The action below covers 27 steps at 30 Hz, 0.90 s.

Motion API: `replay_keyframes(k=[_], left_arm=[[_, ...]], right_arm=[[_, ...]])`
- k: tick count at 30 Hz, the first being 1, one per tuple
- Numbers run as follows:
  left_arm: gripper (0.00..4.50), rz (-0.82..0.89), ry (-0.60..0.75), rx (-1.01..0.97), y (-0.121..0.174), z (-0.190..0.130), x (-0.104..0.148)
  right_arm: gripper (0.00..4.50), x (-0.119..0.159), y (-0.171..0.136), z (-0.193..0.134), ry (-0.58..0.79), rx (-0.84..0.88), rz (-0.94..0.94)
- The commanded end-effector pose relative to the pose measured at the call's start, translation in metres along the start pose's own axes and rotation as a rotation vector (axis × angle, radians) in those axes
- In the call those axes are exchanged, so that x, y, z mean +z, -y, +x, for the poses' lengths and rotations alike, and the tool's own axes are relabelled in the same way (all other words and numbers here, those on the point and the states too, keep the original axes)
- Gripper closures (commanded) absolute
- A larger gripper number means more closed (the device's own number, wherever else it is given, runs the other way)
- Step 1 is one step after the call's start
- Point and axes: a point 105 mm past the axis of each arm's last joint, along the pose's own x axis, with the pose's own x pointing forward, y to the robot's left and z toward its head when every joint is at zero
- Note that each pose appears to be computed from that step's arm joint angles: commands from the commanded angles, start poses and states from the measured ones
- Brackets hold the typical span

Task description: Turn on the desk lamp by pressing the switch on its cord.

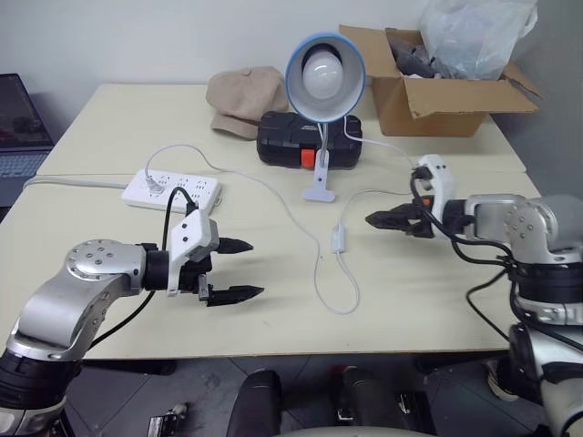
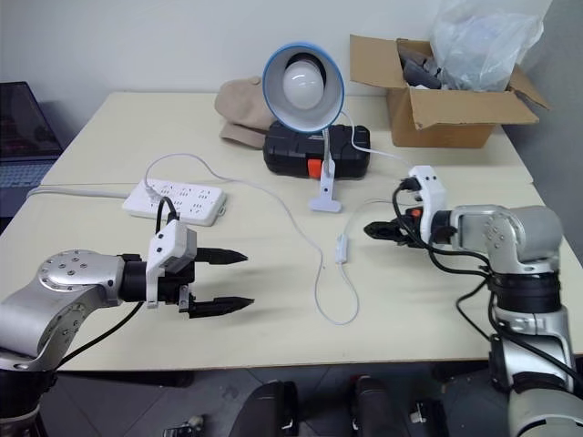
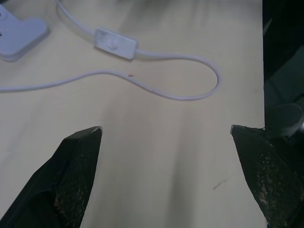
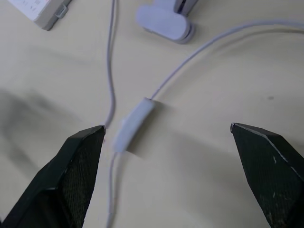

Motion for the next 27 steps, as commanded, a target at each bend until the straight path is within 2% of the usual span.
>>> replay_keyframes(k=[1,11,27], left_arm=[[0.0,0.046,0.016,-0.013,0.003,0.003,0.007],[0.0,0.056,0.036,-0.024,0.006,0.011,0.009],[0.0,0.056,0.039,-0.015,0.006,0.013,0.006]], right_arm=[[0.07,0.011,-0.002,0.004,0.006,-0.001,0.055],[0.07,0.014,-0.017,0.036,-0.046,0.038,0.109],[0.07,0.012,-0.023,0.051,-0.074,0.061,0.133]])
